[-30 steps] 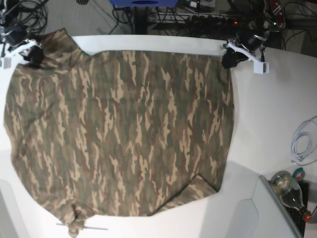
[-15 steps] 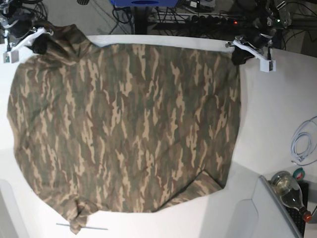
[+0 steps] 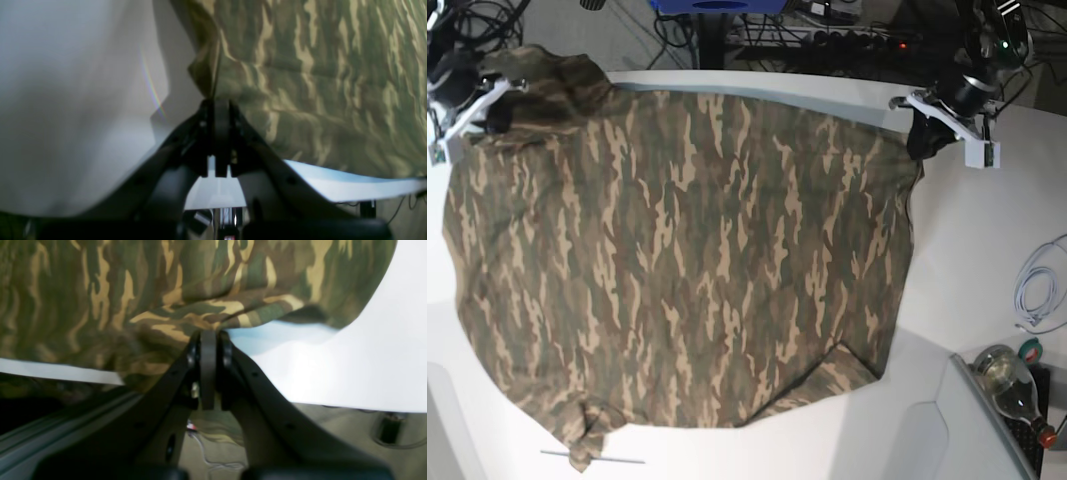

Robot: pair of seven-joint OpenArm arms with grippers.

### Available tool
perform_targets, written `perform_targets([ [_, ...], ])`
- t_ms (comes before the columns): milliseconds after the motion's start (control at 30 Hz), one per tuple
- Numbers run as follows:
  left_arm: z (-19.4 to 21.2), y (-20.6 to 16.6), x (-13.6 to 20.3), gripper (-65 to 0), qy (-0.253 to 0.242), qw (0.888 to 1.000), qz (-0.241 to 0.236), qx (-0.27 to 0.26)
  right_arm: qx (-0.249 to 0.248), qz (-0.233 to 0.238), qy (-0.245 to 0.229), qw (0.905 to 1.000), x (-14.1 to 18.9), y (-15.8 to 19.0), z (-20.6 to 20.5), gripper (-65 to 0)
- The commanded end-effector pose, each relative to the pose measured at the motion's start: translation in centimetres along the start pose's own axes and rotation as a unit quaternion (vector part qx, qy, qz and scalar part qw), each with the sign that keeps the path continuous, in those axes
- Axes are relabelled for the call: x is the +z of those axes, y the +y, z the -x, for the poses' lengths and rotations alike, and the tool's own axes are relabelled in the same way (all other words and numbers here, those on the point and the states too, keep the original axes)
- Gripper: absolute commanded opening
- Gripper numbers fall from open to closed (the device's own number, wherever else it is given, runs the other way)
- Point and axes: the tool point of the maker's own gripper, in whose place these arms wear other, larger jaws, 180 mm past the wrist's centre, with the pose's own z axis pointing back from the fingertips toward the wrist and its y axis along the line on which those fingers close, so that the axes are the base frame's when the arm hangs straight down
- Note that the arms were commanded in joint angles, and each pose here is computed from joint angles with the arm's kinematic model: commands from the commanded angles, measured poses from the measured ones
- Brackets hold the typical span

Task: Layout the t-shirt on the table in an organized manner, then fold the t-shirt properly
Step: 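Fold the lifted shirt edge over onto the shirt body with both grippers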

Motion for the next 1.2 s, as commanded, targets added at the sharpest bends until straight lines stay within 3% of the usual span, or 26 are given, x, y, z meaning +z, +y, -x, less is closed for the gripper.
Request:
perform_targets([
  [0, -2.2, 0.0, 0.0, -65.0, -0.026, 1.0, -0.001, -0.005, 0.016, 0.01, -0.021, 0.9996, 0.3, -0.7, -2.0, -64.4],
  [333, -6.9, -1.3, -2.5, -65.0, -0.052, 0.999, 0.006, 0.001, 0.067, 0.075, -0.022, 0.9947, -0.9, -3.2, -9.4, -64.4],
  [600, -11.0, -1.6, -4.0, -65.0, -0.076, 0.997, 0.004, 0.001, 0.09, 0.029, -0.018, 0.9954, -4.8, -2.3, -14.9, -64.4],
  [800, -12.0, -1.3, -6.7, -65.0, -0.056, 0.998, -0.025, -0.016, 0.059, 0.021, -0.033, 0.9975, -6.9, -3.5, -17.8, -64.4],
  [967, -12.0, -3.6, -10.0, -65.0, -0.025, 0.999, -0.004, -0.04, 0.073, 0.014, -0.022, 0.997, -9.3, -3.1, -18.7, -64.4],
  [1100, -12.8, -3.9, -12.0, -65.0, -0.041, 0.999, 0.007, -0.019, 0.054, -0.003, -0.026, 0.9982, -11.0, -2.6, -18.7, -64.4],
  [1167, -12.7, -3.1, -12.7, -65.0, -0.053, 0.999, -0.011, 0.006, 0.045, -0.007, -0.032, 0.9984, -11.3, -2.8, -18.8, -64.4],
])
